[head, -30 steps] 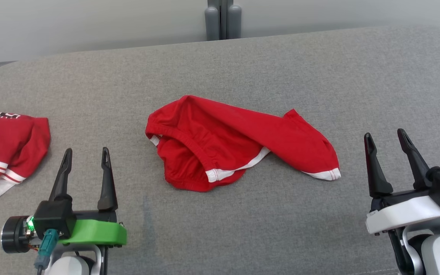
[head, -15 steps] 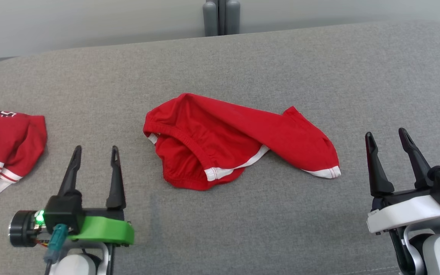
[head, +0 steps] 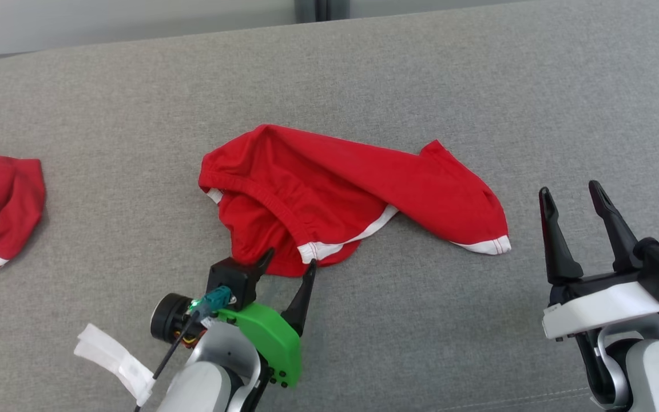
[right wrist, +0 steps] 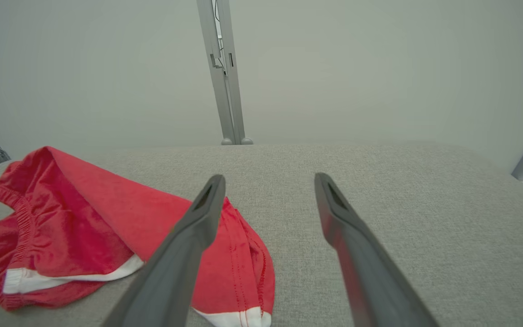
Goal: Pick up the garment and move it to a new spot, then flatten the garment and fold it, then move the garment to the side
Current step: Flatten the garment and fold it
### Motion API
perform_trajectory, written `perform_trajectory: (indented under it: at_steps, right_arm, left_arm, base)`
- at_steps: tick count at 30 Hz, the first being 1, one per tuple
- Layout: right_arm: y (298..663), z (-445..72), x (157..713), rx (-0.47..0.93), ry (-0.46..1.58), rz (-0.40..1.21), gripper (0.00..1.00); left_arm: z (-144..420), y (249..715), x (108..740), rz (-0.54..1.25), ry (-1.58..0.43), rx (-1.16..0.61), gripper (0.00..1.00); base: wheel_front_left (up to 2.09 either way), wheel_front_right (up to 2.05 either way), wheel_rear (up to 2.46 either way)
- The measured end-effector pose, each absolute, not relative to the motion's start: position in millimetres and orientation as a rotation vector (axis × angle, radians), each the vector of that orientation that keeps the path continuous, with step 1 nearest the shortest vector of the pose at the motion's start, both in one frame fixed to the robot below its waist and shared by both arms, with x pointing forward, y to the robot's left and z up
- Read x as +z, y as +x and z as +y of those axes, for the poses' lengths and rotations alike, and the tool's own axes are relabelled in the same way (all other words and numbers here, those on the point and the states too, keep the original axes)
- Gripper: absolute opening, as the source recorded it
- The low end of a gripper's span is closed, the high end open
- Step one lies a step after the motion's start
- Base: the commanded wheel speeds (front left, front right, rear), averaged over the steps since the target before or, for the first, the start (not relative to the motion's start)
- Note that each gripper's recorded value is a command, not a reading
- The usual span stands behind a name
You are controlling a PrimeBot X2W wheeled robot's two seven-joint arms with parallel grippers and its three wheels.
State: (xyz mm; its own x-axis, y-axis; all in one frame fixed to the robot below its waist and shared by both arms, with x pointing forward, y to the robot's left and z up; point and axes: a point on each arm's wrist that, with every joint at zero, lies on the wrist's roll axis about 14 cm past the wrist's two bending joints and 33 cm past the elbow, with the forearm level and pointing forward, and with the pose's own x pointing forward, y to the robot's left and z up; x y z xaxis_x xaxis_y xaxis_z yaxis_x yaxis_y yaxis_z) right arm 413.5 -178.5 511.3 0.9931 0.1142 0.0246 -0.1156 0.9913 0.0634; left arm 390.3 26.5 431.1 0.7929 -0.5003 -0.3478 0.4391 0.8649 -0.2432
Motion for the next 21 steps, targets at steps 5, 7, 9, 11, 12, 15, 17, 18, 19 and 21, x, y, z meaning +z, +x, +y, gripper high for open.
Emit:
perform_trajectory:
  at_steps: [5,7,9,11,12,15,17,18,19,21]
  right_arm:
    - [415,-185,501,0.094,0.067,0.005,1.00]
    - [415,-188,495,0.086,0.069,0.020,1.00]
    - [414,-190,488,0.077,0.072,0.036,1.00]
    - [413,-192,481,0.072,0.073,0.059,1.00]
    - [412,-191,475,0.073,0.073,0.075,1.00]
    - [405,-183,453,0.104,0.064,0.147,1.00]
    - [398,-174,434,0.134,0.065,0.207,1.00]
    - [397,-171,428,0.144,0.065,0.226,1.00]
    - [395,-167,421,0.157,0.064,0.244,1.00]
    - [398,-160,408,0.189,0.051,0.278,1.00]
  left_arm:
    - [16,397,415,0.469,-0.173,-0.532,1.00]
    - [14,398,408,0.493,-0.179,-0.538,1.00]
    - [11,402,405,0.493,-0.185,-0.545,0.38]
    - [9,405,404,0.487,-0.199,-0.547,0.00]
    - [9,406,403,0.484,-0.202,-0.547,0.00]
    - [9,410,403,0.472,-0.205,-0.546,0.00]
    - [10,413,404,0.459,-0.205,-0.541,0.00]
    - [11,414,404,0.458,-0.204,-0.538,0.00]
    - [12,415,404,0.452,-0.204,-0.534,0.00]
    - [14,418,406,0.437,-0.198,-0.526,0.00]
  base:
    - [0.00,0.00,0.00]
    - [0.00,0.00,0.00]
    - [0.00,0.00,0.00]
    - [0.00,0.00,0.00]
    - [0.00,0.00,0.00]
    - [0.00,0.00,0.00]
    - [0.00,0.00,0.00]
    - [0.00,0.00,0.00]
    - [0.00,0.00,0.00]
    - [0.00,0.00,0.00]
